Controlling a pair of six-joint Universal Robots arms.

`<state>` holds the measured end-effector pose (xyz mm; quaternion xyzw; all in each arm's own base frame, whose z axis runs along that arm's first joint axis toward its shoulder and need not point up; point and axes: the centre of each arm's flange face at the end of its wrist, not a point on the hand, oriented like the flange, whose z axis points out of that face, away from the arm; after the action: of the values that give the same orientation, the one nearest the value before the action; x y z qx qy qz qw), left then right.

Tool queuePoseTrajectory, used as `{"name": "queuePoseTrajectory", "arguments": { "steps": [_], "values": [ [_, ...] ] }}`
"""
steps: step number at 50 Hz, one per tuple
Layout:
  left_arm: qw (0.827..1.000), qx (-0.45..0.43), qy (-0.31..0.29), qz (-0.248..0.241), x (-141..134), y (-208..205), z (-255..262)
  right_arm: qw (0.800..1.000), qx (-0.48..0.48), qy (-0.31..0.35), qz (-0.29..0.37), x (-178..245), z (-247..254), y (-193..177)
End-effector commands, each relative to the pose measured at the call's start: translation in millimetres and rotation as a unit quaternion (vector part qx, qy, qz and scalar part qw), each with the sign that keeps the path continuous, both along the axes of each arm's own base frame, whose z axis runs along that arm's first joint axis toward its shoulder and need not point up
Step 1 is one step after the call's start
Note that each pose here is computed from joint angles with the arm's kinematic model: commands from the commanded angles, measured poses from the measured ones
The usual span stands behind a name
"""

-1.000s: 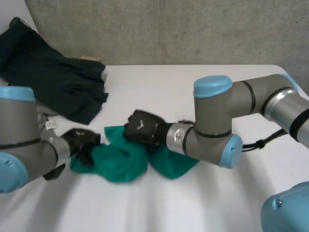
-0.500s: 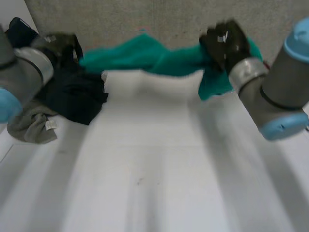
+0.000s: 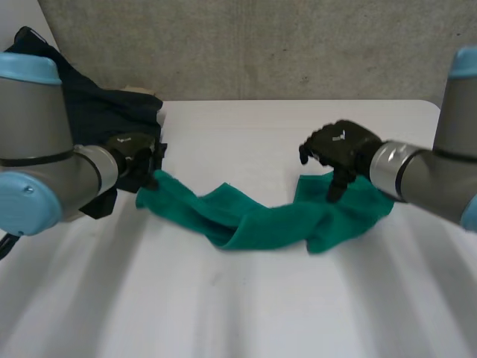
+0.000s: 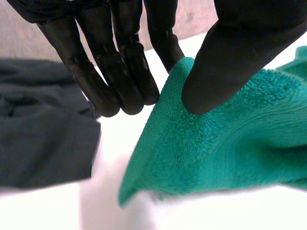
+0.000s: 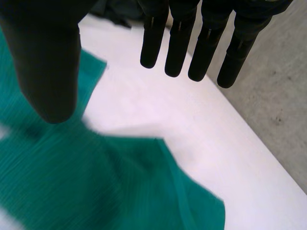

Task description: Fold the laundry.

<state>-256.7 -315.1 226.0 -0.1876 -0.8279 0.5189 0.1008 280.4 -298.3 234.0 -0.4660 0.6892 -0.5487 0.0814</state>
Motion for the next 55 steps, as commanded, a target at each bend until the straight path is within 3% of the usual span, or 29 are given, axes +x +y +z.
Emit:
{"name": "queuePoseTrajectory", "arguments": {
  "steps": [1,10,27,33,36,38,42,50,55],
  "values": [
    [0.999,-0.034,0.021,-0.020,5,22,39,0.998,0.015,-0.011,0.062,15,5,-26],
    [0.997,-0.064,0.028,-0.039,9,45,63,0.991,-0.014,0.050,0.127,28,-33,-48],
    [0.983,-0.162,0.065,-0.051,10,62,131,0.978,0.057,0.077,0.187,48,-81,-12],
    [0.985,-0.157,0.059,-0.046,12,61,127,0.985,0.002,0.089,0.150,53,-80,-29],
    [0.987,-0.151,0.053,-0.032,17,55,121,0.992,-0.063,0.080,0.076,48,-54,-54],
    [0.989,-0.141,0.043,-0.009,24,43,112,0.994,-0.098,0.053,0.017,40,-29,-67],
    [0.992,-0.120,0.017,0.037,38,16,91,0.988,-0.154,-0.003,-0.028,29,10,-79],
    [0.992,-0.066,-0.018,0.103,56,-23,47,0.973,-0.218,-0.040,-0.070,-9,60,-75],
    [0.995,-0.017,-0.028,0.097,52,-31,17,0.986,-0.156,-0.031,-0.044,-19,40,-45]
  ]
}}
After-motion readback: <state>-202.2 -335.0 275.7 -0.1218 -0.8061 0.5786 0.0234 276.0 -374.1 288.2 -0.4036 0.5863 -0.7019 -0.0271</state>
